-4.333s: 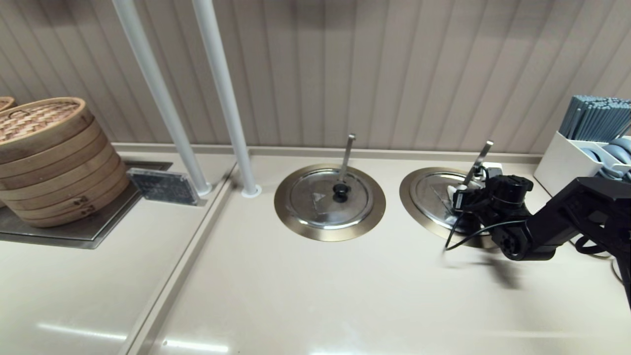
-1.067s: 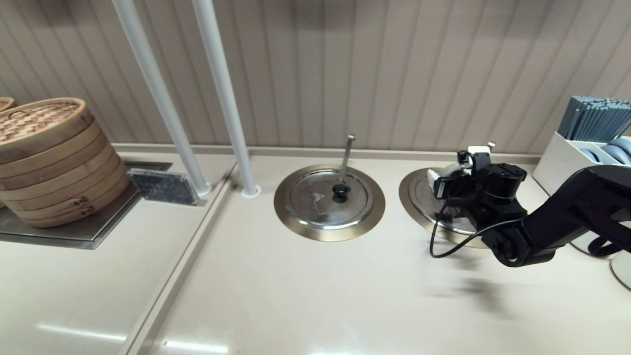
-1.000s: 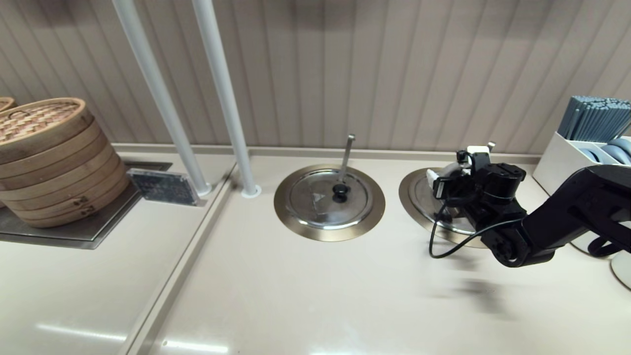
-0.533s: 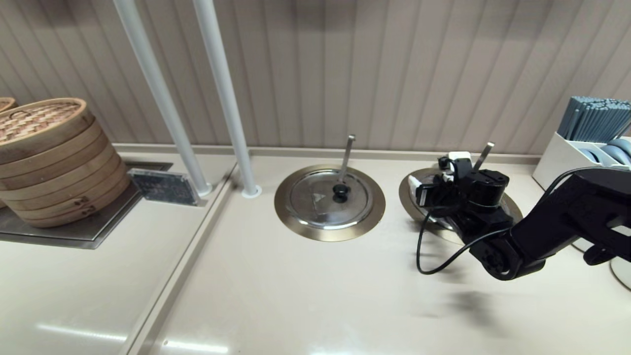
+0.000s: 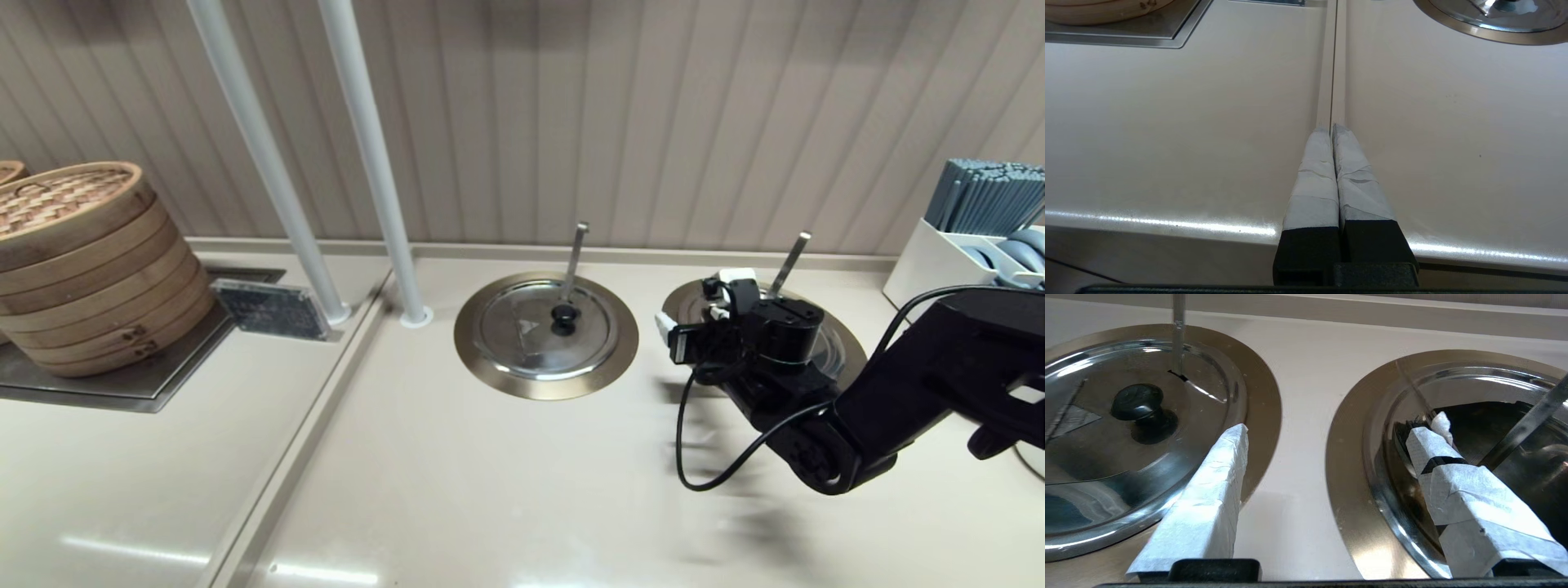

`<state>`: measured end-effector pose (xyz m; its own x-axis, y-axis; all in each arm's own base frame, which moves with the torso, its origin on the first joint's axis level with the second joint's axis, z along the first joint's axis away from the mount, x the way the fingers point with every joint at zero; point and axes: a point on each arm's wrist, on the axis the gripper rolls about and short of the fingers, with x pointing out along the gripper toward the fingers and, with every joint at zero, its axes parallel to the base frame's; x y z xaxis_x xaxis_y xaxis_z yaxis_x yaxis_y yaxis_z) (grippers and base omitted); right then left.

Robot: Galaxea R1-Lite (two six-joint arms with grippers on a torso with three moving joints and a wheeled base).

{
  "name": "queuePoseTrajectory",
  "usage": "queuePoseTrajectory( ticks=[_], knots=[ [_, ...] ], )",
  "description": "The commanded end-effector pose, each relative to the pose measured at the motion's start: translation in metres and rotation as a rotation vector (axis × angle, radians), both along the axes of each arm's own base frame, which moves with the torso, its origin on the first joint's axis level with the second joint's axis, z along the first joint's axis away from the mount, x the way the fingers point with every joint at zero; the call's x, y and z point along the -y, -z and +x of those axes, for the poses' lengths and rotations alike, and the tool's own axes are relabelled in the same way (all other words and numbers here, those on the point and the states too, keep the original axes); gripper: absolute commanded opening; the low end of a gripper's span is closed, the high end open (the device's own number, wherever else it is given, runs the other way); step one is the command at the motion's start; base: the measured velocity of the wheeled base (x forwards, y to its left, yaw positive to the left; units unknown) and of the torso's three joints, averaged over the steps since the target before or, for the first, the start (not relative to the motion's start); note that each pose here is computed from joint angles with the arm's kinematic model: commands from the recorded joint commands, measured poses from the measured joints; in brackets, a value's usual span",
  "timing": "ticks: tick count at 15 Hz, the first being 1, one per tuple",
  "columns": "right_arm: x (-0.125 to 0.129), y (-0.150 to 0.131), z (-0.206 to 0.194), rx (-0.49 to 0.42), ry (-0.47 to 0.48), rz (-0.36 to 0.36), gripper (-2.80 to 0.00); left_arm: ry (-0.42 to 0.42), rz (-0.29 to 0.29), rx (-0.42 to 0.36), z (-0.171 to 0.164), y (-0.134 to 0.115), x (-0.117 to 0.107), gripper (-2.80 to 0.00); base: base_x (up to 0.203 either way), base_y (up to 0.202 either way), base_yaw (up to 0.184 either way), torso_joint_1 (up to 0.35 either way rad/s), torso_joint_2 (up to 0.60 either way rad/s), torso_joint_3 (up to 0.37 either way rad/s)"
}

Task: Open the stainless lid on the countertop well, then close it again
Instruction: Open the lid, then stir with a spoon

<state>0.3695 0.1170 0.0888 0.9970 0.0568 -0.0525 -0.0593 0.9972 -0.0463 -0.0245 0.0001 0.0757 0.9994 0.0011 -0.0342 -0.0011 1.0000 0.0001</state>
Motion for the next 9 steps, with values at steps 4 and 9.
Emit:
queuePoseTrajectory(
  ticks=[4, 9],
  knots=[
    [-0.021, -0.033, -0.034, 0.026, -0.083, 0.014, 0.0, 0.0, 0.0, 0.0, 0.0, 0.0, 0.0, -2.8, 0.0, 0.0, 0.0, 0.0, 0.0, 0.0],
    [-0.003, -0.059, -0.028, 0.035, -0.007, 0.017, 0.0, 0.0, 0.0, 0.001, 0.0, 0.0, 0.0, -2.8, 0.0, 0.0, 0.0, 0.0, 0.0, 0.0]
  ],
)
